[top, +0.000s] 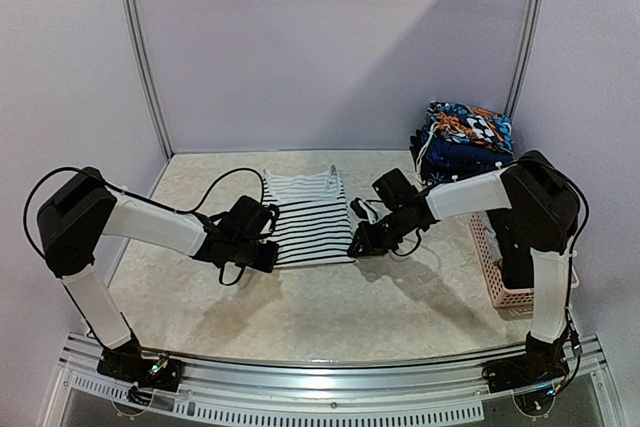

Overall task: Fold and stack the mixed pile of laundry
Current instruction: Adjust the 2/3-rectangle-folded tank top at the center of the board.

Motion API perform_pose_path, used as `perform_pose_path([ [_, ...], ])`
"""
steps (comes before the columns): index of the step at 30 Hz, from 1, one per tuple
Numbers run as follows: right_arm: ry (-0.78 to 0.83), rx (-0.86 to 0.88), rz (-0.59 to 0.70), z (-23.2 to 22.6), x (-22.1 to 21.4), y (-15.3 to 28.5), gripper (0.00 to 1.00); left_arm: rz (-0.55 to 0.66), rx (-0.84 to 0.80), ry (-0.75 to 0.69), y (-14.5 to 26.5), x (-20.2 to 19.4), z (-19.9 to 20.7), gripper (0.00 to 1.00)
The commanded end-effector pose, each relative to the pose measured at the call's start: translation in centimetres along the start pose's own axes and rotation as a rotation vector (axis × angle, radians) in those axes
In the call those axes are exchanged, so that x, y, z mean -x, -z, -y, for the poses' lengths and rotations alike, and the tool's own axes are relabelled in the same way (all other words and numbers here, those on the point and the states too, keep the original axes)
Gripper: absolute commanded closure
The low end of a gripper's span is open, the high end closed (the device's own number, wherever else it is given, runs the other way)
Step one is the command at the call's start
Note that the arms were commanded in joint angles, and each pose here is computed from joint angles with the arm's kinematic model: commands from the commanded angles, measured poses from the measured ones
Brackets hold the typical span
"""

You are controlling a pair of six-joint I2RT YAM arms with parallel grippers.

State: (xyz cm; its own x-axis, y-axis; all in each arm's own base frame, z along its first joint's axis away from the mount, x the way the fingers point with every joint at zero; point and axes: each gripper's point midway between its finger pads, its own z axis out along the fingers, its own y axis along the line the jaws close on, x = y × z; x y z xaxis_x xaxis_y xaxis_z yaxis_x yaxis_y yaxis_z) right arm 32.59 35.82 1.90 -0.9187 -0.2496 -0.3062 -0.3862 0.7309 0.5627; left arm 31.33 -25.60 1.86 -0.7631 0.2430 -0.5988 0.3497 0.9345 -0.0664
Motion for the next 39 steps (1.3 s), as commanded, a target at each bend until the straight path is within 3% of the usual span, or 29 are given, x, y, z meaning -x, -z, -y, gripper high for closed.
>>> perform_pose_path([
  [1, -0.028, -0.019, -0.031, 0.8, -1.6, -0.8, 0.83, -0.02, -0.002, 0.015, -0.3, -1.2, -0.2, 0.78],
  [19, -0.057, -0.085, -0.042, 1.8, -3.7, 0.0, 0.86, 0.018, -0.02, 0.021, 0.8, -1.4, 0.2, 0.78],
  [29, 0.005, -0.049, 0.014, -1.7, -2.6, 2.3, 0.86, 0.058, -0.019, 0.002, 3.7, -0.3, 0.4, 0.78],
  [39, 0.013, -0.015, 0.03, -2.6, -1.5, 1.5, 0.86, 0.041, -0.013, 0.007, 3.3, -1.4, 0.2, 0.78],
])
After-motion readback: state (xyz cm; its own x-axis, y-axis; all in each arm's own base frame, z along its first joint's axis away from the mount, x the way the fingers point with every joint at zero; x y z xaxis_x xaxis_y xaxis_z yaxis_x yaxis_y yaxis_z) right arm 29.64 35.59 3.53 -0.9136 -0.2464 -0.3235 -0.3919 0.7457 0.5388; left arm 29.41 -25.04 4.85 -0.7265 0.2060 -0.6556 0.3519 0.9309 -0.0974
